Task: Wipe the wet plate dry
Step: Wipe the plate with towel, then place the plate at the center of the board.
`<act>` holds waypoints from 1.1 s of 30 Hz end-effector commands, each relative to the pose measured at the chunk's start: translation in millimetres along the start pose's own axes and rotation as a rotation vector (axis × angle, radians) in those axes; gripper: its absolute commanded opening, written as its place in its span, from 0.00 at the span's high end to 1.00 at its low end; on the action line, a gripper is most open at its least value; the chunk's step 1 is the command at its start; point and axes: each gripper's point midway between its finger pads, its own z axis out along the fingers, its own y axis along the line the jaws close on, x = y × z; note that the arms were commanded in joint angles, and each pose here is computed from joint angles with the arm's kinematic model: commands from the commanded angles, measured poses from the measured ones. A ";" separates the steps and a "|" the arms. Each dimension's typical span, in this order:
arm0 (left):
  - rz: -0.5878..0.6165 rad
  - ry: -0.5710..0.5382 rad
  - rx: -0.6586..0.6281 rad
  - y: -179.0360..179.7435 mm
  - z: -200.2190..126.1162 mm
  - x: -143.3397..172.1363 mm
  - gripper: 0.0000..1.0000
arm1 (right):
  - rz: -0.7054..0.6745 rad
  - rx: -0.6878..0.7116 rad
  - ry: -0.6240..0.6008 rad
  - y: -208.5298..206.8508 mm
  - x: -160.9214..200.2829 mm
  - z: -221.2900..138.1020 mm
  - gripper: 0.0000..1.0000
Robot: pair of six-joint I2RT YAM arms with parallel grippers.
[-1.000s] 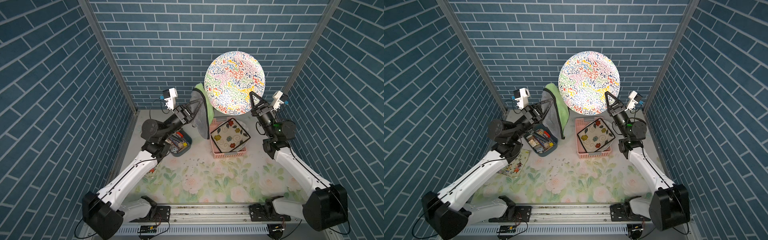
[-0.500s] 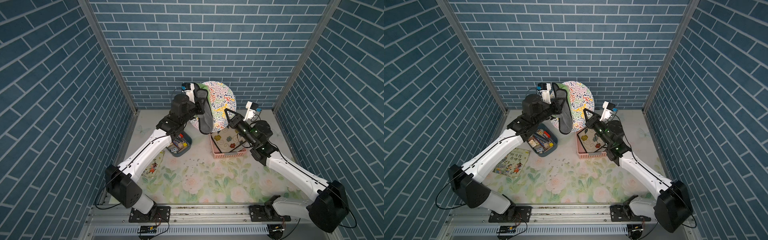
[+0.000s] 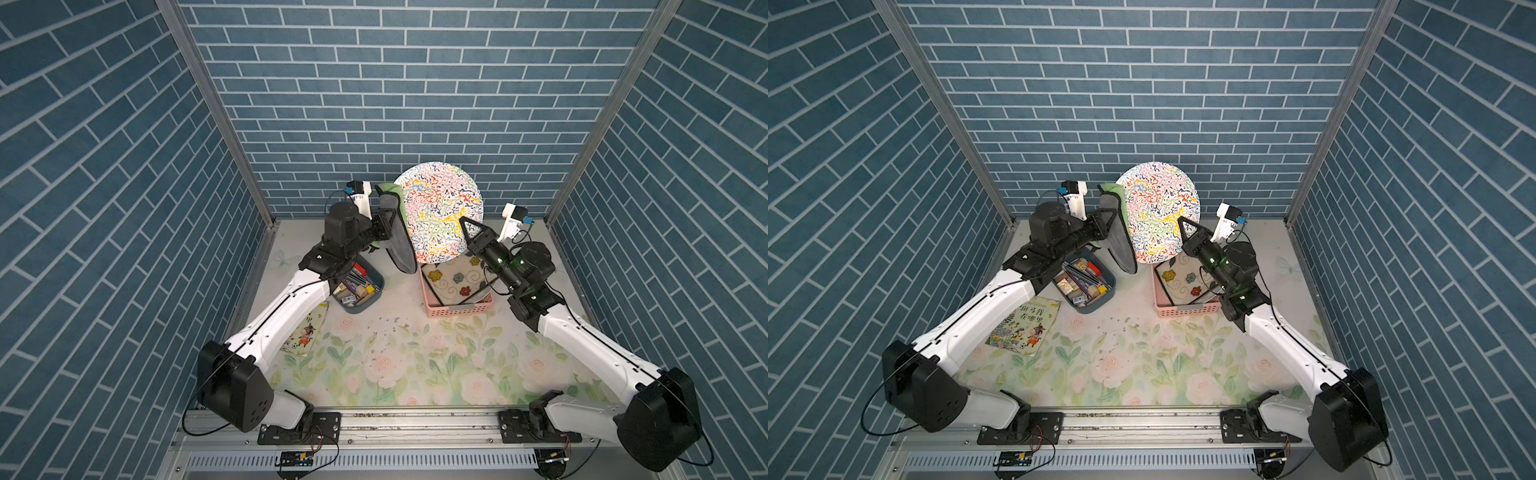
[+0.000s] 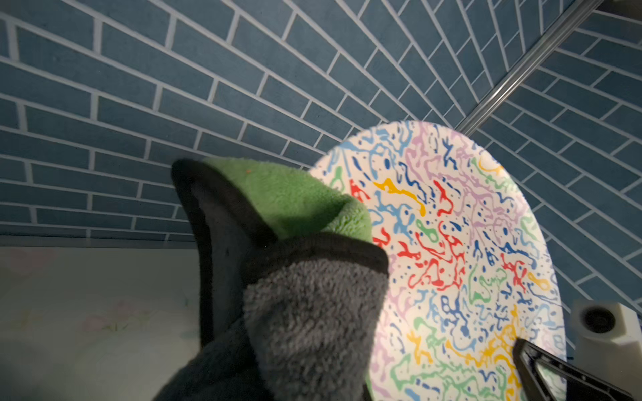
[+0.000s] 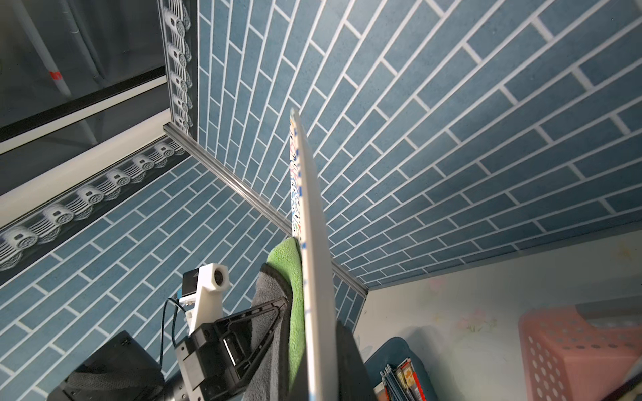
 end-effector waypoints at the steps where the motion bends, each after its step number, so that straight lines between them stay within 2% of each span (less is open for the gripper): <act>1: 0.022 0.098 0.084 -40.0 12.3 54.2 1.00 | 0.062 -0.380 0.018 101.8 -1.4 -3.8 1.00; 3: 0.012 0.075 0.073 -40.1 6.6 47.6 1.00 | 0.074 -0.400 0.023 103.9 1.8 -5.1 1.00; 5: 0.018 0.006 0.018 -26.4 -8.2 22.4 1.00 | 0.085 -0.370 -0.014 95.7 -6.2 -12.9 1.00; 10: 0.032 -0.165 -0.197 43.7 -64.9 -56.4 1.00 | 0.138 -0.267 0.020 52.4 -0.5 -33.1 1.00; 12: 0.045 -0.199 -0.243 57.1 -86.2 -77.5 1.00 | 0.136 -0.233 0.120 39.2 26.5 -40.2 1.00; 15: 0.092 -0.217 -0.243 48.5 -109.2 -94.1 1.00 | 0.093 -0.181 0.326 24.1 82.5 -55.5 1.00; 19: 0.117 -0.239 -0.217 34.5 -123.5 -102.8 1.00 | 0.059 -0.152 0.620 12.5 164.4 -85.9 1.00; 22: 0.104 -0.237 -0.208 34.6 -122.2 -100.9 1.00 | 0.086 -0.174 0.739 12.9 203.4 -107.3 1.00; 28: 0.068 -0.204 -0.176 38.2 -109.8 -88.4 1.00 | 0.074 -0.080 0.870 -12.8 259.8 -129.6 1.00; 33: 0.056 -0.190 -0.172 41.2 -106.5 -82.5 1.00 | 0.014 0.014 0.861 -45.9 280.8 -129.5 1.00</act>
